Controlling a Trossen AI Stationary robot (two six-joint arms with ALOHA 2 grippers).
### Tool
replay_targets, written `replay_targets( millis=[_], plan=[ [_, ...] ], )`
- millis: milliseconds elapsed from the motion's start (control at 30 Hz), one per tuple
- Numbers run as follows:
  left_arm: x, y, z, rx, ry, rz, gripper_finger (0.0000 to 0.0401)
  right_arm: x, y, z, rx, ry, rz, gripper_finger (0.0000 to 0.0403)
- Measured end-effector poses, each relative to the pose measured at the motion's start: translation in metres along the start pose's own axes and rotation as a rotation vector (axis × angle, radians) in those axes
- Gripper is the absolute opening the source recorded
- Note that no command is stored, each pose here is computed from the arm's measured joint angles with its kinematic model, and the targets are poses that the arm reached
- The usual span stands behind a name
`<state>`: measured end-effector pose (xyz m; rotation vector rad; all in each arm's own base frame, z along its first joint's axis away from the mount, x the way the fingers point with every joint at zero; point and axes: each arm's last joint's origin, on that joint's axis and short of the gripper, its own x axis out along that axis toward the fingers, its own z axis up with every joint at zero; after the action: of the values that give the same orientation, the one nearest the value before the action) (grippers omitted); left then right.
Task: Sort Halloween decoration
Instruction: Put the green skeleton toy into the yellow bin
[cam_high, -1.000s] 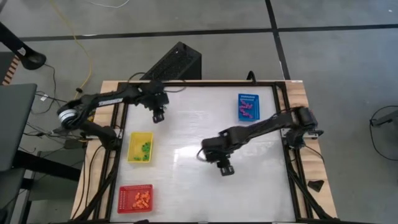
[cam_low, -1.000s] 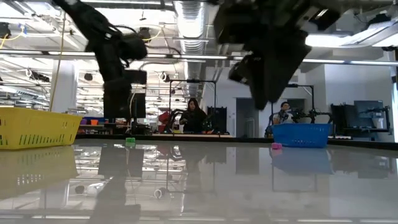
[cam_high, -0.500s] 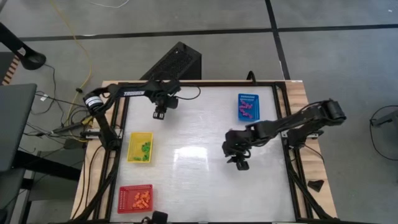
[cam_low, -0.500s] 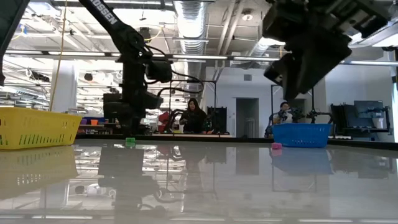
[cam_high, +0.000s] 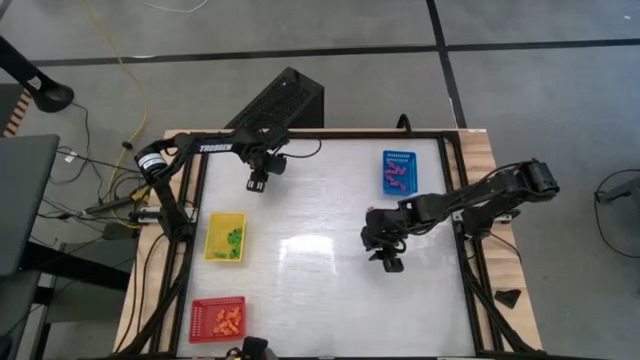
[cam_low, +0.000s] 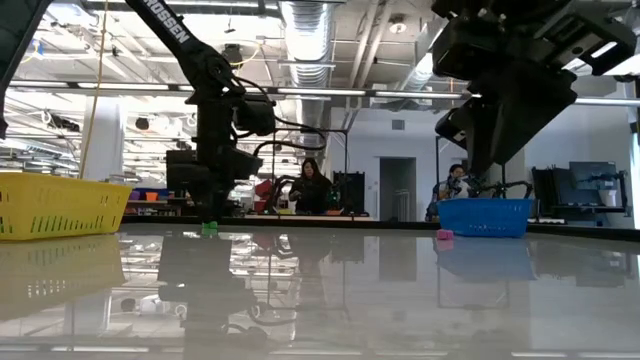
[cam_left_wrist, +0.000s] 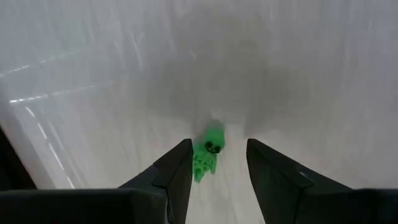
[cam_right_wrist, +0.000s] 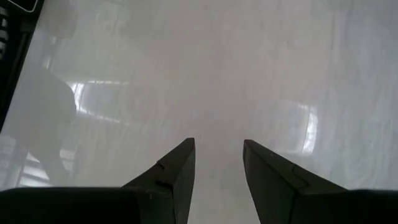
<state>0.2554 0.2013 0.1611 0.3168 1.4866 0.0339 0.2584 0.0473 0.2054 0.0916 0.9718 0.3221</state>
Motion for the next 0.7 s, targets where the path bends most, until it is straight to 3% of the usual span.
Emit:
replay_targets(
  millis=[233,467,533,700],
  plan=[
    [0.012,0.0,-0.002,-0.031,0.014,-0.038,0.013,0.0,0.002,0.0,0.033,0.003,0.009,0.0166],
    [0.019,-0.004,0.003,-0.037,0.064,-0.04,0.0041,0.001,0.006,-0.001,0.056,0.014,0.02,0.0166],
    [0.015,-0.003,0.004,-0.057,0.058,-0.032,0.0015,0.001,0.007,-0.001,0.052,0.015,0.022,0.0166],
    [-0.01,0.002,0.007,-0.104,-0.01,-0.022,0.0001,0.002,0.009,-0.001,0.069,0.017,0.026,0.0166]
  ],
)
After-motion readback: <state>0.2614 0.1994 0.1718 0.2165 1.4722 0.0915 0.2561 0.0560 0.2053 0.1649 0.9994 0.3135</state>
